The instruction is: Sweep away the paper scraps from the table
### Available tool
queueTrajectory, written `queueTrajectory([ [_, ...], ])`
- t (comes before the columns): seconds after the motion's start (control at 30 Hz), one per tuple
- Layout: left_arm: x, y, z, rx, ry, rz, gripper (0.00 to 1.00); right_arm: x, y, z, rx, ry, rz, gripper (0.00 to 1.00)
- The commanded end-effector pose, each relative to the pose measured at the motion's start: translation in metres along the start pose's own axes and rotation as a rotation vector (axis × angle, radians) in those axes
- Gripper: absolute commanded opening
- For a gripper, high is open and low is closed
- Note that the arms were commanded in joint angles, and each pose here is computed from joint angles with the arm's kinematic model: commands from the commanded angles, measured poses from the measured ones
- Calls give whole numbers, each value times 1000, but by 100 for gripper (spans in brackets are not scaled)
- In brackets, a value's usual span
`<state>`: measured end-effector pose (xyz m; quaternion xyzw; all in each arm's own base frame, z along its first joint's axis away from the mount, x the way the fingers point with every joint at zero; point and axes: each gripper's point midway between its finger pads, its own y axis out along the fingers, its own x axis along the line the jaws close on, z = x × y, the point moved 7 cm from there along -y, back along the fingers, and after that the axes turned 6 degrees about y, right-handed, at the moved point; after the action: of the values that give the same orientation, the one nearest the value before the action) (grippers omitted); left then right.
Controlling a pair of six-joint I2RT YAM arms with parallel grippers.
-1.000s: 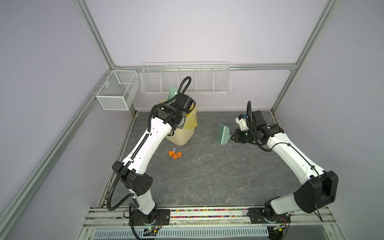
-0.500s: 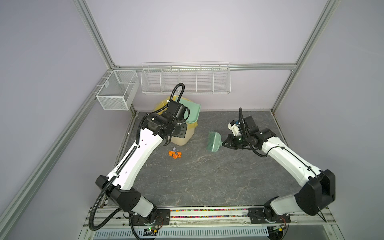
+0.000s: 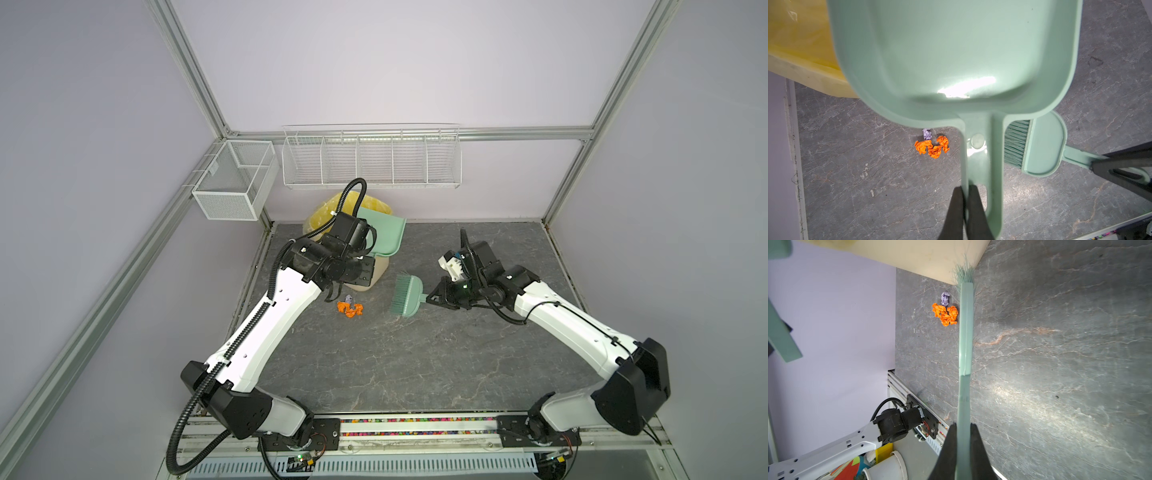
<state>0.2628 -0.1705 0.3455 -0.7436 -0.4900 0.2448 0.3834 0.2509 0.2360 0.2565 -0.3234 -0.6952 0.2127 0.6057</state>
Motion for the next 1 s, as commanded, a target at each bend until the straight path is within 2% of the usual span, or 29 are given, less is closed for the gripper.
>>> queueTrajectory([
  [0.0, 0, -4, 5, -10, -14, 8, 0, 19, -2, 1, -10, 8, -91, 7],
  [0.43, 2, 1, 13, 6, -2, -10, 0, 54, 49, 7, 57, 24, -192, 7],
  [0.77, 0, 7, 24, 28, -18, 19, 0, 73, 82, -1, 30, 81, -242, 7],
  [0.97, 4, 3, 27, 31, -24, -15, 0, 79, 108, -7, 20, 143, -262, 7],
])
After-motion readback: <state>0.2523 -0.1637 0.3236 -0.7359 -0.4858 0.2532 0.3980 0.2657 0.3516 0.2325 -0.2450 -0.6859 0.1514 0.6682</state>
